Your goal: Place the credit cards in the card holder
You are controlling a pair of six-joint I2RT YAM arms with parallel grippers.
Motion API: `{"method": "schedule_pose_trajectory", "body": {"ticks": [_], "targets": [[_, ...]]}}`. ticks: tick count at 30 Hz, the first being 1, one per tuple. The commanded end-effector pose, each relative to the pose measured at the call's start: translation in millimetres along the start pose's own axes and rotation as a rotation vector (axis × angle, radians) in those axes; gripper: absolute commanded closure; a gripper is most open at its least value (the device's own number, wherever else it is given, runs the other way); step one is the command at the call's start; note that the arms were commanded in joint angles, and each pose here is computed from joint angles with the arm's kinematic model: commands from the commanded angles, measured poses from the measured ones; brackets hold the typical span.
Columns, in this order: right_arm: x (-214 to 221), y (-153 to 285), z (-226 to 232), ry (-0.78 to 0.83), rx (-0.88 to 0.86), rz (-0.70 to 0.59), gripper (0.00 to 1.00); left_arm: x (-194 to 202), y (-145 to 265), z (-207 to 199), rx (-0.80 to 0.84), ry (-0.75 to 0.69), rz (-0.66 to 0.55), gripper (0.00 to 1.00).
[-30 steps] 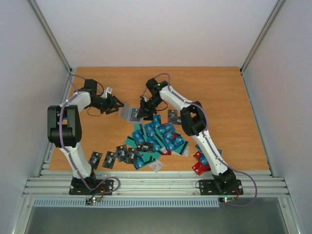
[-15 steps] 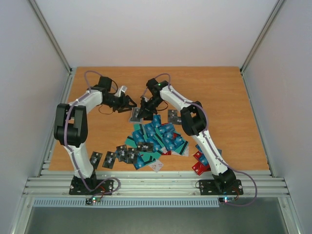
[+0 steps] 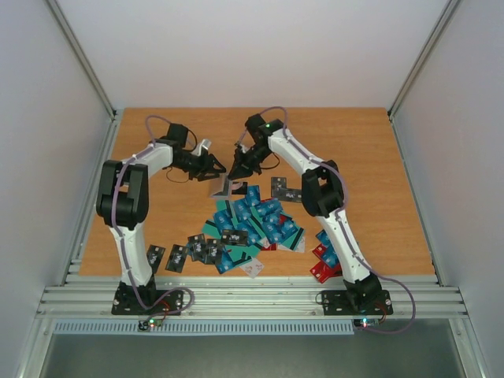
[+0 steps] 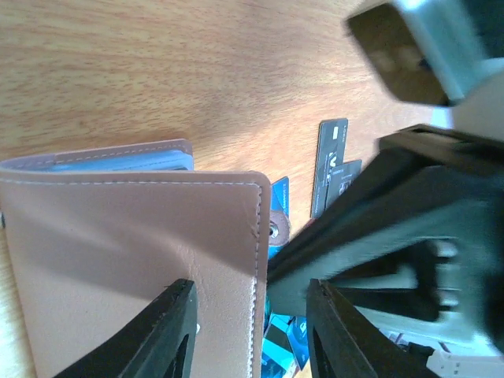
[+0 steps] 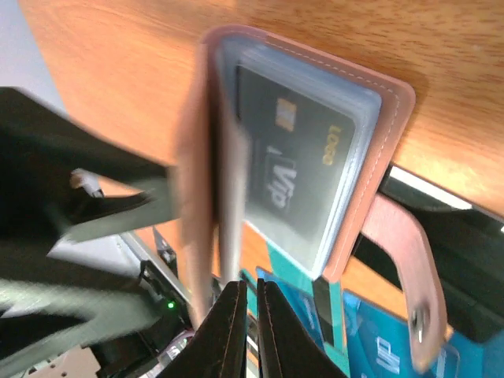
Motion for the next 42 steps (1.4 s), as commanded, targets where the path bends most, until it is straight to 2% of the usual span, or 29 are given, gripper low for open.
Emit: {"method": "schedule_pose_trajectory", "body": {"ticks": [1,5,11,16,25,36,42], "targets": [[7,43,30,0.042,0.021,-0.068,0.93,-9,-7,-6,0.035,-0.018,-0.002,0.62],[14,51,29,0.041,0.030,-0.085,0.93,-10,-14,-2,0.020,-0.006,0.001,0.67],[22,52,28,0.018,-0.009,-0.100,0.92,-11,-27,9,-0.059,0.022,0.014,0.81],[19,43,25,-0.009,-0.096,-0.109,0.90,-12,-32,16,-0.137,0.053,0.007,0.99],[4,11,14,-0.048,-0.116,-0.081,0.90,-10,-31,17,-0.188,0.077,0.001,1.00],[-6,-17,-19,-0.101,-0.076,-0.033,0.90,-11,-27,3,-0.144,0.075,0.011,1.00],[2,-24,-31,-0.114,-0.023,0.003,0.91,-2,-9,-13,-0.172,0.041,-0.015,0.98]]}}
Point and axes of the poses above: each gripper's point midway between its finger pads, its own y axis back along the fingers, its own z axis along the line the jaws close on, x = y × z, the point moved 10 cm from there along y, back along the fingers, and after that the axes turned 15 degrees about y, right-handed, at the moved point
